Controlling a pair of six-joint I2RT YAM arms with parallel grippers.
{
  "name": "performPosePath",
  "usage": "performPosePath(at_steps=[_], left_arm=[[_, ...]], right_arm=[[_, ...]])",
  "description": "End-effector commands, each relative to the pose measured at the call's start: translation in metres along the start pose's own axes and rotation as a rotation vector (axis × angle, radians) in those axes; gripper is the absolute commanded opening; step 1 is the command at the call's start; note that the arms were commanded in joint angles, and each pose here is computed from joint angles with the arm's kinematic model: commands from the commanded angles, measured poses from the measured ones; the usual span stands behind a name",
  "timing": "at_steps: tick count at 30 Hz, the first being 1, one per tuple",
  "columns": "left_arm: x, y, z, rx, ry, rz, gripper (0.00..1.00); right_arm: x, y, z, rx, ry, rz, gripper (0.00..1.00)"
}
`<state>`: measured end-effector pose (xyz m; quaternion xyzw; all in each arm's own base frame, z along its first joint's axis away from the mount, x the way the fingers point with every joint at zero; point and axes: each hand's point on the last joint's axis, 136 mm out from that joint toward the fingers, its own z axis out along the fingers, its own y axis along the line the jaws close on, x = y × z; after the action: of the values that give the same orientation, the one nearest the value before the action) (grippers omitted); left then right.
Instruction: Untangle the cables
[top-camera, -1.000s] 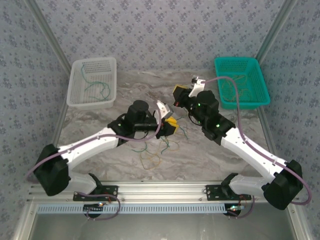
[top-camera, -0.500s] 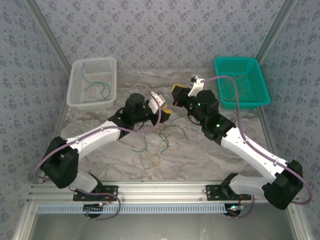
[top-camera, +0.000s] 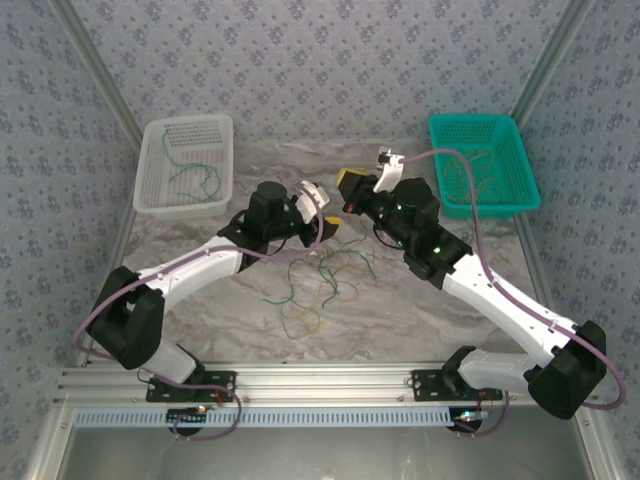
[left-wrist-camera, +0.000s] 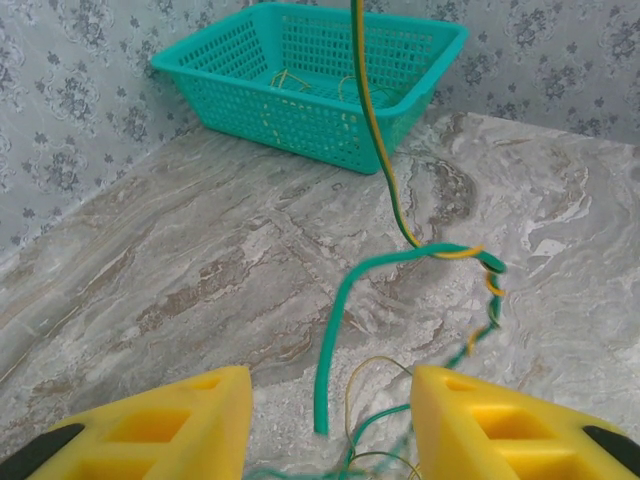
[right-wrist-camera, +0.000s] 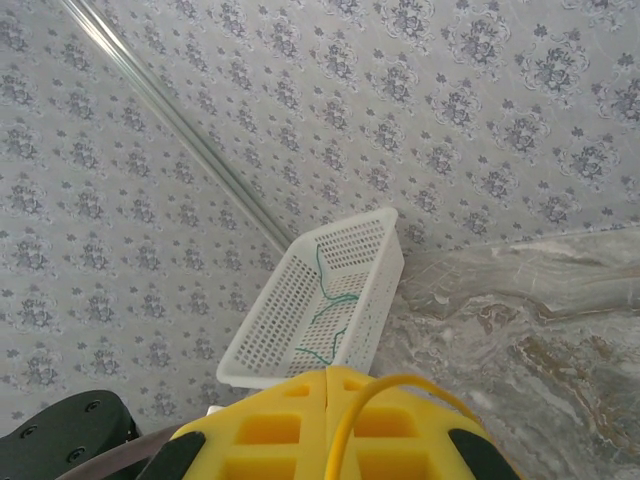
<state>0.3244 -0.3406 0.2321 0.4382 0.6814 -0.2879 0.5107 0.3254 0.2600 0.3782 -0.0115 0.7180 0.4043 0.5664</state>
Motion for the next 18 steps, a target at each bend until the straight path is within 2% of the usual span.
performPosePath(at_steps=[1,9,11,12,13,16,18], left_arm=[[-0.033,-0.004,0.000,0.049,-0.099,0.063,0.46],[-0.039,-0.012,0.008,0.115,-0.120,0.059,0.44],[-0.038,-0.014,0.009,0.133,-0.115,0.057,0.35],[-0.036,-0.016,0.010,0.143,-0.111,0.057,0.24],[-0.034,-0.017,0.010,0.146,-0.106,0.056,0.18],[-0.029,-0.017,0.009,0.144,-0.089,0.052,0.13],[-0.025,-0.016,0.007,0.130,-0.076,0.044,0.06]], right_arm=[[-0.009,0.013,0.000,-0.041,-0.009,-0.003,0.00],[-0.004,0.015,0.002,-0.071,0.004,0.012,0.00],[-0.004,0.013,0.002,-0.067,0.004,0.011,0.00],[-0.004,0.011,0.001,-0.063,0.005,0.011,0.00],[-0.006,0.010,0.000,-0.057,0.000,0.013,0.00],[-0.010,0.002,-0.004,-0.035,-0.019,0.015,0.00],[-0.015,-0.004,-0.008,-0.015,-0.035,0.015,0.00]])
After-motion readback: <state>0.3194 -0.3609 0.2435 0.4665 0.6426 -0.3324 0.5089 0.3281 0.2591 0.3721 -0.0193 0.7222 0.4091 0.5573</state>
